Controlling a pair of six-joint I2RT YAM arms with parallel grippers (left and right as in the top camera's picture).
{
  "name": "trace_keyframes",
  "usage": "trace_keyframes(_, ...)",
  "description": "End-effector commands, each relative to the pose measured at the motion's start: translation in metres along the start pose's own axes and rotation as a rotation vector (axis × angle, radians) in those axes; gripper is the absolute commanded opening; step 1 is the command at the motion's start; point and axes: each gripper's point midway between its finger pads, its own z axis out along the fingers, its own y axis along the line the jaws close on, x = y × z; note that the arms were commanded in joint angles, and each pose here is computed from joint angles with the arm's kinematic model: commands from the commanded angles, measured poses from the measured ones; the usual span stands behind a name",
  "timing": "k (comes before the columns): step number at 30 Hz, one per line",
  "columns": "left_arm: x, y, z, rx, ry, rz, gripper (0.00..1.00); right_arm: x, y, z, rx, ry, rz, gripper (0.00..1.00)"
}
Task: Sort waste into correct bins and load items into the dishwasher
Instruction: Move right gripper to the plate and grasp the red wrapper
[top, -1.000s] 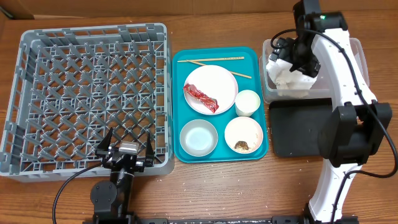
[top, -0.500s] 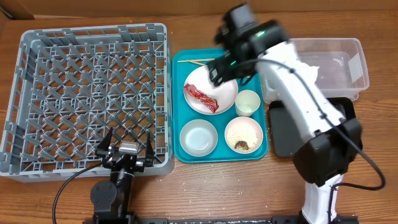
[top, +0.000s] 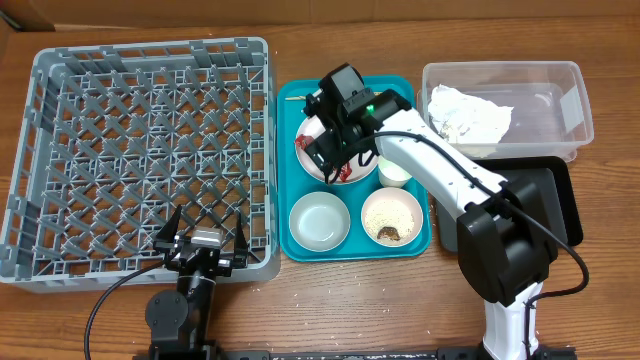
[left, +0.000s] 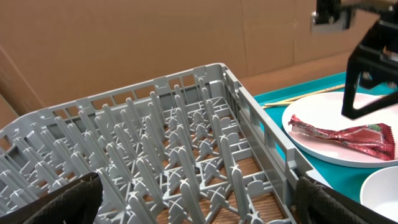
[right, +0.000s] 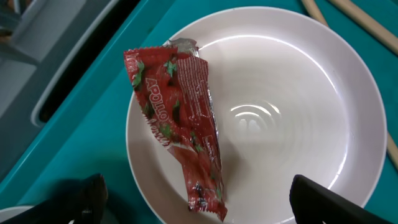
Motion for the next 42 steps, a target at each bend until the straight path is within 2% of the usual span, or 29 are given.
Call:
trace_keyframes(1, 0.002, 0.002, 0.000, -0.010, 0.004, 0.007, 1.00, 0.008, -0.003, 0.014, 0.005, 0.004, -0.016, 0.95)
trace_keyframes(16, 0.002, 0.002, 0.000, -0.010, 0.004, 0.007, 1.00, 0.025, 0.006, 0.046, -0.064, -0.032, 0.067, 0.84)
trace_keyframes(19, 0.002, 0.002, 0.000, -0.010, 0.004, 0.007, 1.00, 0.023, 0.004, 0.048, -0.059, -0.048, 0.096, 0.75)
trace_keyframes(21, 0.002, 0.002, 0.000, -0.010, 0.004, 0.007, 1.00, 0.020, -0.001, 0.049, -0.048, -0.065, 0.130, 0.61)
trace_keyframes(23, 0.002, 0.002, 0.000, -0.010, 0.004, 0.007, 1.00, 0.018, -0.004, 0.049, -0.045, -0.075, 0.148, 0.56)
trace_keyframes(36, 0.002, 0.002, 0.000, -0.010, 0.004, 0.007, 1.00, 0.032, -0.010, 0.068, -0.019, -0.027, 0.169, 0.51)
trace_keyframes(39, 0.002, 0.002, 0.000, -0.011, 0.004, 0.007, 1.00, 0.033, -0.009, 0.070, -0.019, -0.020, 0.191, 0.38)
trace_keyframes(42, 0.002, 0.002, 0.000, -0.010, 0.004, 0.007, 1.00, 0.034, -0.010, 0.070, -0.018, -0.019, 0.216, 0.12)
